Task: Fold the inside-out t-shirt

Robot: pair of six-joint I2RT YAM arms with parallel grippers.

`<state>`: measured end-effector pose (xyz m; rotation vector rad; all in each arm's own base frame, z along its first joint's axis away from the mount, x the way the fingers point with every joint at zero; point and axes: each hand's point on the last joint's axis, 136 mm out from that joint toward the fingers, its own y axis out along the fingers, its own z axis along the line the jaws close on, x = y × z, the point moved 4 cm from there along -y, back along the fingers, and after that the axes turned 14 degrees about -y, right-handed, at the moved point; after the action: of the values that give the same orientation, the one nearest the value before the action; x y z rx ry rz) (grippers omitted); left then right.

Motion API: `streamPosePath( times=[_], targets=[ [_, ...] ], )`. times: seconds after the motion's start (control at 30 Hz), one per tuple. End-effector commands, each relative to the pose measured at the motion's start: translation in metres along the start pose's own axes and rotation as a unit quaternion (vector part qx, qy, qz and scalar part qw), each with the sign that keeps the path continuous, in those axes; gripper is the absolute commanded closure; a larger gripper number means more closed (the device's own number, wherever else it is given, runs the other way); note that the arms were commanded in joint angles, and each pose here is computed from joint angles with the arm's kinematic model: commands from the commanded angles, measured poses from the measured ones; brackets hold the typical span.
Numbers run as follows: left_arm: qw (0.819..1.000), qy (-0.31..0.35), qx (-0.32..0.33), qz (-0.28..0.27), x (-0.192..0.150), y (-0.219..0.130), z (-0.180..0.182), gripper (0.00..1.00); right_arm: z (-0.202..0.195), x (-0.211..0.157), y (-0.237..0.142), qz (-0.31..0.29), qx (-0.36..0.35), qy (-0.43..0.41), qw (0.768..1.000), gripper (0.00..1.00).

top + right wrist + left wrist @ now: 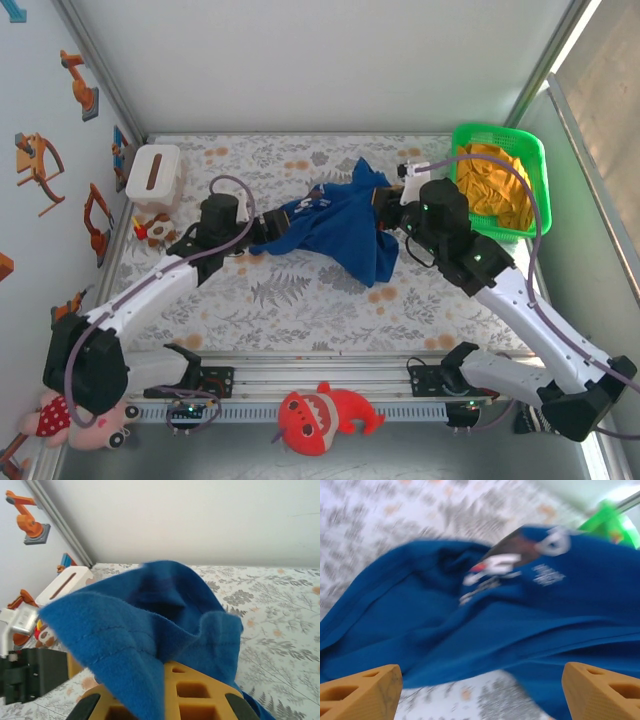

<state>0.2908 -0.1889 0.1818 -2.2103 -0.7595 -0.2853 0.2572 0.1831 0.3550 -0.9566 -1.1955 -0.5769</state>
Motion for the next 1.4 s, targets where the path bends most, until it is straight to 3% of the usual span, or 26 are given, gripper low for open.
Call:
streamPosePath(
  times=[0.0, 0.27, 0.4, 0.47, 0.53, 0.57, 0.6, 0.77, 0.9, 1.03, 1.2, 1.37],
  targets=[
    [0.998, 0.003, 0.052, 0.038, -0.015, 0.022, 0.024, 0.15, -0.006, -0.013, 0.002, 0.028, -0.012, -0.009, 0.999, 1.0],
    [0.994, 0.057, 0.069, 0.066, -0.041, 0.063, 0.025, 0.07, -0.006, -0.014, 0.004, 0.031, -0.009, -0.004, 0.999, 1.0],
    [0.992, 0.061, 0.089, 0.071, -0.043, 0.086, 0.03, 0.1, -0.007, -0.009, 0.002, 0.027, -0.008, -0.003, 1.0, 1.0],
    [0.991, 0.071, 0.089, 0.066, -0.03, 0.093, 0.023, 0.32, -0.009, -0.002, 0.001, 0.024, -0.011, -0.003, 1.0, 1.0],
    [0.993, 0.066, 0.078, 0.052, -0.002, 0.087, 0.006, 0.79, -0.019, 0.011, -0.004, 0.02, -0.022, -0.004, 1.0, 1.0],
    [0.995, 0.068, 0.064, 0.041, 0.014, 0.078, -0.007, 0.95, -0.024, 0.022, -0.008, 0.013, -0.027, -0.004, 1.0, 1.0],
    [0.996, 0.074, 0.054, 0.022, 0.033, 0.064, -0.022, 1.0, -0.03, 0.035, -0.015, 0.005, -0.034, -0.004, 0.999, 1.0],
    [0.992, 0.118, -0.029, -0.039, 0.096, -0.029, -0.108, 1.0, -0.04, 0.106, -0.063, -0.064, -0.049, -0.019, 0.997, 1.0],
    [0.986, 0.134, -0.088, -0.05, 0.104, -0.094, -0.149, 1.0, -0.031, 0.144, -0.099, -0.109, -0.033, -0.027, 0.993, 1.0],
    [0.981, 0.14, -0.111, -0.075, 0.105, -0.142, -0.16, 1.0, -0.025, 0.159, -0.129, -0.146, -0.021, -0.019, 0.989, 1.0],
    [0.984, 0.12, -0.091, -0.096, 0.124, -0.154, -0.141, 1.0, -0.029, 0.162, -0.13, -0.15, -0.038, -0.021, 0.988, 1.0],
    [0.993, 0.071, -0.042, -0.081, 0.161, -0.104, -0.093, 1.0, -0.043, 0.146, -0.065, -0.084, -0.066, -0.033, 0.994, 1.0]
  ],
)
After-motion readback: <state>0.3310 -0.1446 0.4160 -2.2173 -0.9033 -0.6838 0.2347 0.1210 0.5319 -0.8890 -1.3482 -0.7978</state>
